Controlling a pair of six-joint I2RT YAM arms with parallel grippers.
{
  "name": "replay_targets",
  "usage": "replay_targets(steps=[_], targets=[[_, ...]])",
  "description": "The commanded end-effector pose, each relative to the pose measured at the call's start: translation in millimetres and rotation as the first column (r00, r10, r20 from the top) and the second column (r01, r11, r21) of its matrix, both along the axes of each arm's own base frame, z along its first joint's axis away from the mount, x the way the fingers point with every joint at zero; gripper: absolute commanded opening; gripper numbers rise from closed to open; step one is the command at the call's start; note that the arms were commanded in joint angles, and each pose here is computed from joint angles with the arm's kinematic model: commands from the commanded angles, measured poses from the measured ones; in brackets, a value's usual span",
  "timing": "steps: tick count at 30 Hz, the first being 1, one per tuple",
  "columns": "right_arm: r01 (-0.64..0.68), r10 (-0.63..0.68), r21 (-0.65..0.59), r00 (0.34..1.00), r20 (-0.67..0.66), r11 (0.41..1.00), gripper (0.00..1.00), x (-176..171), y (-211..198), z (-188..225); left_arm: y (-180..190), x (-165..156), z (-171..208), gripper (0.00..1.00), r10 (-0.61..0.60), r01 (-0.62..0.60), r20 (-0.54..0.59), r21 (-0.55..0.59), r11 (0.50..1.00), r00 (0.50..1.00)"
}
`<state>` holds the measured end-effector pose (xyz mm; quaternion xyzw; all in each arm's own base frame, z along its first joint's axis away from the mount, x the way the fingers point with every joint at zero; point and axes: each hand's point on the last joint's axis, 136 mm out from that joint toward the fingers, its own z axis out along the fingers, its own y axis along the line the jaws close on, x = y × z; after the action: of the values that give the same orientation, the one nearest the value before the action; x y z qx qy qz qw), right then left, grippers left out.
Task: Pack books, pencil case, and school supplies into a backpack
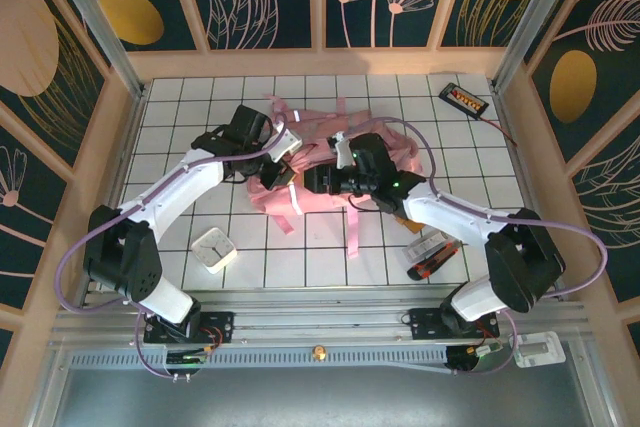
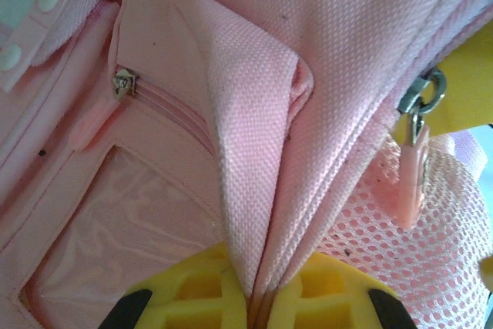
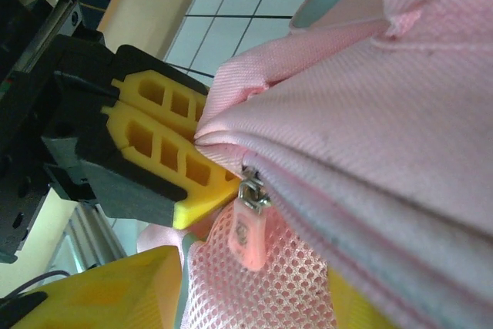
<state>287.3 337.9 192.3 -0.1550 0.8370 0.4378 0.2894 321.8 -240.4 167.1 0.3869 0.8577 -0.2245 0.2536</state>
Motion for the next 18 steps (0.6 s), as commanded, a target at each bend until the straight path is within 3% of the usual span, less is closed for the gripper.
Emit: replay_targets(steps=[1, 13, 18], targets=[[-0.059, 0.057, 0.058, 0.998, 0.038, 0.997, 0.52, 10.2, 7.4, 18.7, -36.4, -10.7, 68.1, 0.00, -0.121, 0.134, 0.067, -0.236, 0.962, 0.990], [-0.016, 0.009, 0.142, 0.999, 0.045, 0.990, 0.31, 20.0, 9.5, 23.9, -39.6, -12.9, 66.0, 0.00, -0.130, 0.134, 0.032, -0.252, 0.958, 0.991], [-0.021, 0.014, 0.179, 0.999, 0.040, 0.984, 0.29, 20.7, 16.6, 32.9, -38.7, -13.7, 66.4, 0.00, -0.127, 0.130, 0.031, -0.249, 0.960, 0.991]])
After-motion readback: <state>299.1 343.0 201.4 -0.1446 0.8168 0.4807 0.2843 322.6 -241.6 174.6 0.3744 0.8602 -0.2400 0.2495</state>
